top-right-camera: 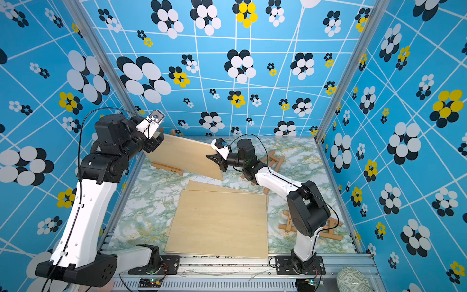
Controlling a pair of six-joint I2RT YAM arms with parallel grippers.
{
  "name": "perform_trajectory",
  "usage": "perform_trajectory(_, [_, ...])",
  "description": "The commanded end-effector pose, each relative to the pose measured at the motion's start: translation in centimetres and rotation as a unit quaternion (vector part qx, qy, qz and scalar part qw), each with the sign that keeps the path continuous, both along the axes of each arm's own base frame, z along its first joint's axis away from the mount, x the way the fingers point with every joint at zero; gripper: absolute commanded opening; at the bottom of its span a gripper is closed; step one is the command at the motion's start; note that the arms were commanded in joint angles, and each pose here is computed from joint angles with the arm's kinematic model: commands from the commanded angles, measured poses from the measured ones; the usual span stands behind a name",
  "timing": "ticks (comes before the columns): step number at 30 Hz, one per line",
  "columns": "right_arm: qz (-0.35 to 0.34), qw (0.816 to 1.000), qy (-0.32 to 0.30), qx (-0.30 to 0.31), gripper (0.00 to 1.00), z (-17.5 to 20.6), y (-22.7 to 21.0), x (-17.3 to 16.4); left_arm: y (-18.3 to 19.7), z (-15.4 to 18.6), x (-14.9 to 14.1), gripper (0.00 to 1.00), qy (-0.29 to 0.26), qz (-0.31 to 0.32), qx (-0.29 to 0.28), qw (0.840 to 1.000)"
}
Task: Assemble the easel
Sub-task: Place the drawing board on the easel.
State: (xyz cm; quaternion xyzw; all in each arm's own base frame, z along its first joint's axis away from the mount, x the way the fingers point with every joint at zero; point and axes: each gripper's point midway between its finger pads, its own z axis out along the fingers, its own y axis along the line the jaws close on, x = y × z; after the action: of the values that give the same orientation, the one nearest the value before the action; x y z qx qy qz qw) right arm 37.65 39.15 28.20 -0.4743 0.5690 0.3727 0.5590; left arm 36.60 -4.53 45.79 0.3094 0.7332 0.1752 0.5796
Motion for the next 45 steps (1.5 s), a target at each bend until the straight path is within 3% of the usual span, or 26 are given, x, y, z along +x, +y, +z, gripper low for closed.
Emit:
perform_trajectory(1, [0.053, 0.993, 0.102, -0.010, 0.00, -2.2, 0.7, -1.5, -0.1, -0.3, -0.2, 0.72, 0.006, 0.001, -0.070, 0.998])
perform_trajectory(7, [0.044, 0.989, 0.138, 0.030, 0.00, -1.6, 0.7, -0.1, 0.5, -1.4, -0.9, 0.71, 0.017, 0.020, -0.103, 0.994])
perform_trajectory(13, [0.039, 0.986, 0.154, 0.055, 0.00, -1.9, 0.6, 0.4, 1.8, -4.9, -2.0, 0.67, 0.051, 0.065, -0.216, 0.973])
perform_trajectory(19, [0.043, 0.984, 0.163, 0.064, 0.00, -2.5, 0.7, 0.4, 2.5, -10.7, -3.5, 0.66, 0.104, 0.103, -0.374, 0.916])
perform_trajectory(24, [0.021, 0.986, 0.151, 0.062, 0.00, -2.9, 0.3, 1.0, 3.0, -15.7, -4.3, 0.65, 0.122, 0.124, -0.462, 0.870])
perform_trajectory(31, [-0.008, 0.990, 0.129, 0.061, 0.00, -3.0, 0.1, 2.1, 4.1, -18.7, -4.5, 0.67, 0.130, 0.155, -0.503, 0.840])
perform_trajectory(37, [-0.021, 0.989, 0.134, 0.066, 0.00, -2.9, 0.0, 2.6, 4.6, -22.8, -4.3, 0.67, 0.151, 0.198, -0.588, 0.770])
perform_trajectory(45, [-0.021, 0.988, 0.138, 0.060, 0.00, -3.7, 0.1, 2.8, 5.1, -27.8, -3.5, 0.66, 0.141, 0.221, -0.656, 0.708])
